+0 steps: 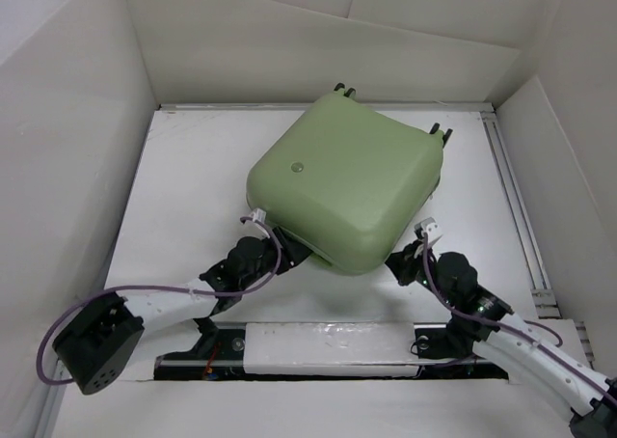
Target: Pack the luggage
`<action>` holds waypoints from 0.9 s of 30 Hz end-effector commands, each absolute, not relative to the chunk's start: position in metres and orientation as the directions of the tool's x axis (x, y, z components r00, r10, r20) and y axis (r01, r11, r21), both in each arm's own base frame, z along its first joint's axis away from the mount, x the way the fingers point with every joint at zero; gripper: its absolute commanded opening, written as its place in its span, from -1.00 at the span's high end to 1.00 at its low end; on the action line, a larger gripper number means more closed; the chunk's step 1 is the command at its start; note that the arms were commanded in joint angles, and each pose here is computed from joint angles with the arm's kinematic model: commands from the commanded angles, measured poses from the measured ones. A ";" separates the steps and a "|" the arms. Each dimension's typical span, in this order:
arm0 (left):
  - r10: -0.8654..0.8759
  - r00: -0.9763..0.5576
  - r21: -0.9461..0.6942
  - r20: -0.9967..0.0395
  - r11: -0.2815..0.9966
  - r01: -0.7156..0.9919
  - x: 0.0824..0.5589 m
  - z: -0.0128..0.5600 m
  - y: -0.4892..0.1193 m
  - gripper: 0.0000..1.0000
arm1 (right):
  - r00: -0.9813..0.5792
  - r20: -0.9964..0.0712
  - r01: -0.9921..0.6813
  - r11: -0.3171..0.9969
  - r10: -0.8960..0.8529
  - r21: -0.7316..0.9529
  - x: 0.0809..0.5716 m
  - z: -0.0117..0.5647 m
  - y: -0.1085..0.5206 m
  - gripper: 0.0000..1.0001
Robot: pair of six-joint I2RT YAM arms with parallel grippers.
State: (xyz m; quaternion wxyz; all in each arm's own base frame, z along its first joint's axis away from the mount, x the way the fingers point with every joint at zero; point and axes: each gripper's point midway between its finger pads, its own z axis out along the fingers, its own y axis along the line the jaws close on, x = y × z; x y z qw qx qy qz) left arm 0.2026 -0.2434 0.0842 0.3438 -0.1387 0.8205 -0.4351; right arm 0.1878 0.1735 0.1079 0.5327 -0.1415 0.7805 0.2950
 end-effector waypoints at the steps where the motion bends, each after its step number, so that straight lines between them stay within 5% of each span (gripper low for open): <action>1: -0.527 -0.700 -0.820 -0.482 0.553 0.149 0.216 0.099 -0.259 0.06 | -0.124 -0.958 -0.559 0.780 0.258 0.282 0.213 0.199 0.175 1.00; 6: -0.516 -0.705 -0.833 -0.487 0.516 0.197 0.233 0.112 -0.286 0.26 | -0.096 -0.978 -0.546 0.812 0.184 0.206 0.247 0.231 0.175 1.00; 12: -0.530 -0.714 -0.858 -0.459 0.474 0.200 0.249 0.123 -0.308 1.00 | -0.241 -0.961 -0.568 0.784 0.132 0.250 0.291 0.223 0.180 1.00; 22: -0.558 -0.701 -0.872 -0.443 0.450 0.192 0.259 0.116 -0.315 1.00 | -0.512 -0.780 -0.541 0.570 0.360 0.618 0.163 0.159 0.204 1.00; 27: -0.584 -0.699 -0.894 -0.412 0.409 0.185 0.269 0.122 -0.326 1.00 | -0.581 -0.775 -0.602 0.510 0.248 0.614 0.131 0.166 0.226 1.00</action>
